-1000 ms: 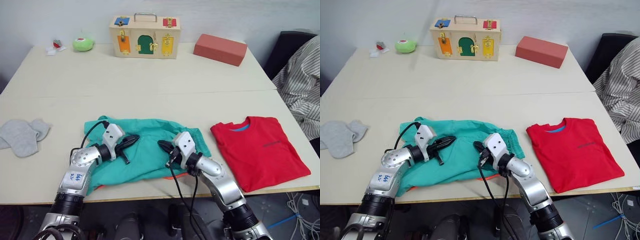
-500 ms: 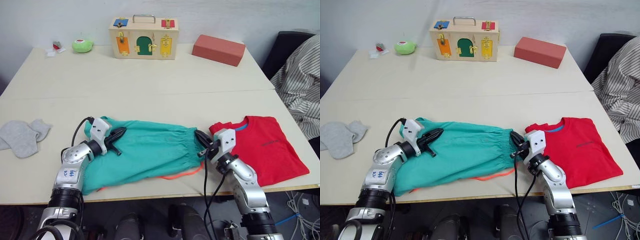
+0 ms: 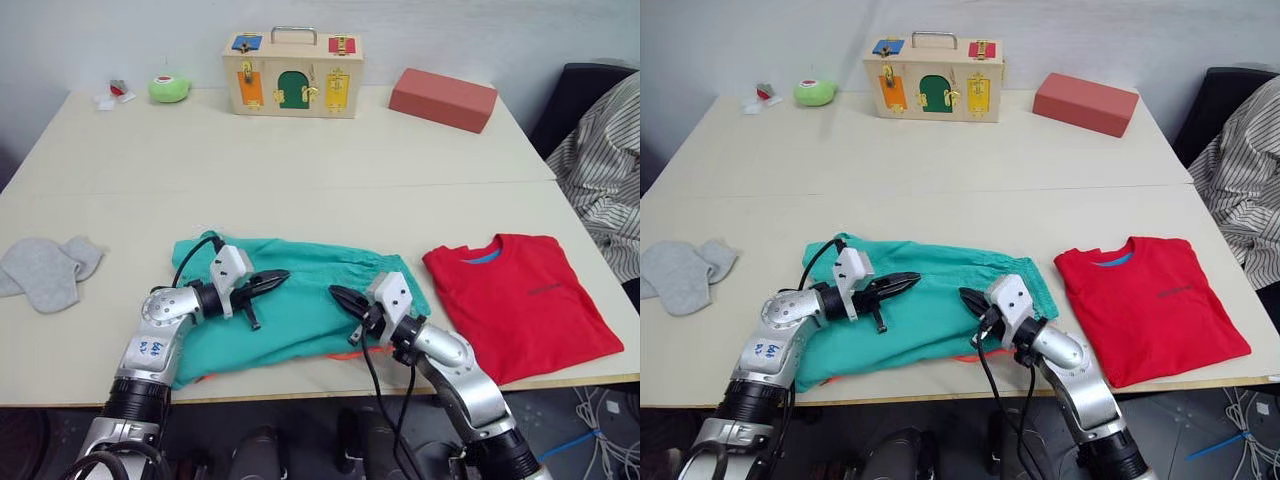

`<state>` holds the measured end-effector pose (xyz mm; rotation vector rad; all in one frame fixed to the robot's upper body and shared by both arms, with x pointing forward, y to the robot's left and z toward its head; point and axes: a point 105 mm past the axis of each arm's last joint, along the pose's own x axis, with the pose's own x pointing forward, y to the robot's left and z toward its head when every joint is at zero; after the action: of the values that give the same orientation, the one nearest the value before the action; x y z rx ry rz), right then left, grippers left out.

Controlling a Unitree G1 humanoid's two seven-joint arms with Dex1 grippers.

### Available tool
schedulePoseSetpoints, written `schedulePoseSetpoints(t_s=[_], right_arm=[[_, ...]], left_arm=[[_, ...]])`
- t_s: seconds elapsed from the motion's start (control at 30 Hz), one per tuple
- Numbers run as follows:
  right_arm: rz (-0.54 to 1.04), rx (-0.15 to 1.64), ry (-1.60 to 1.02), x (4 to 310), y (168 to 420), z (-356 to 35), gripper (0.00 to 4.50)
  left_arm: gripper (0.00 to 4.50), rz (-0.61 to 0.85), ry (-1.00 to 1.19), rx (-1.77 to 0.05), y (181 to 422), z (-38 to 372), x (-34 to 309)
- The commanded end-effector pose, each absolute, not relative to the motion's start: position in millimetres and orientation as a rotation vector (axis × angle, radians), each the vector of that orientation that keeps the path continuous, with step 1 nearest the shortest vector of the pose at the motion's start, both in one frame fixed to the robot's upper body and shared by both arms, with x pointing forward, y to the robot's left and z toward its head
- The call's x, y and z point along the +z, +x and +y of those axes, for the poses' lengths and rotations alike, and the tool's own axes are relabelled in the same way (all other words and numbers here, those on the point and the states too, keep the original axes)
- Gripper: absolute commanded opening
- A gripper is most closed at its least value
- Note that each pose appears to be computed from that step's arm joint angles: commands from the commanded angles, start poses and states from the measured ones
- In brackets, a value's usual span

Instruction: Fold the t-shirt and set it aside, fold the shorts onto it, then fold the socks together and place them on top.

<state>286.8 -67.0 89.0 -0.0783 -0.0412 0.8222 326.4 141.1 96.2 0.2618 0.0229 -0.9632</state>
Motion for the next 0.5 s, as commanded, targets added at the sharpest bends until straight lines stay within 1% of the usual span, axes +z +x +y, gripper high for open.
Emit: schedulePoseSetpoints(t_s=[0.03, 0.2, 0.3, 0.43, 0.47, 0.5], right_arm=[[-0.117, 0.756, -0.055, 109, 290, -87, 0.03], [-0.173, 0.731, -0.033, 124, 287, -93, 0.03], [-0.192, 0.681, -0.007, 137, 281, -106, 0.03], [-0.178, 0.651, -0.015, 151, 259, -128, 0.03], [-0.161, 0.641, 0.017, 153, 252, -134, 0.03], [-0.122, 0.599, 0.085, 153, 241, -147, 0.19]], left_arm=[[0.00, 0.008, 0.272, -0.970, 324, 142, 95], [0.00, -0.009, 0.280, -0.986, 325, 142, 96], [0.00, -0.030, 0.292, -1.009, 326, 142, 102], [0.00, -0.057, 0.306, -1.057, 322, 144, 113], [0.00, -0.064, 0.312, -1.072, 320, 144, 116], [0.00, -0.076, 0.307, -1.100, 317, 143, 119]])
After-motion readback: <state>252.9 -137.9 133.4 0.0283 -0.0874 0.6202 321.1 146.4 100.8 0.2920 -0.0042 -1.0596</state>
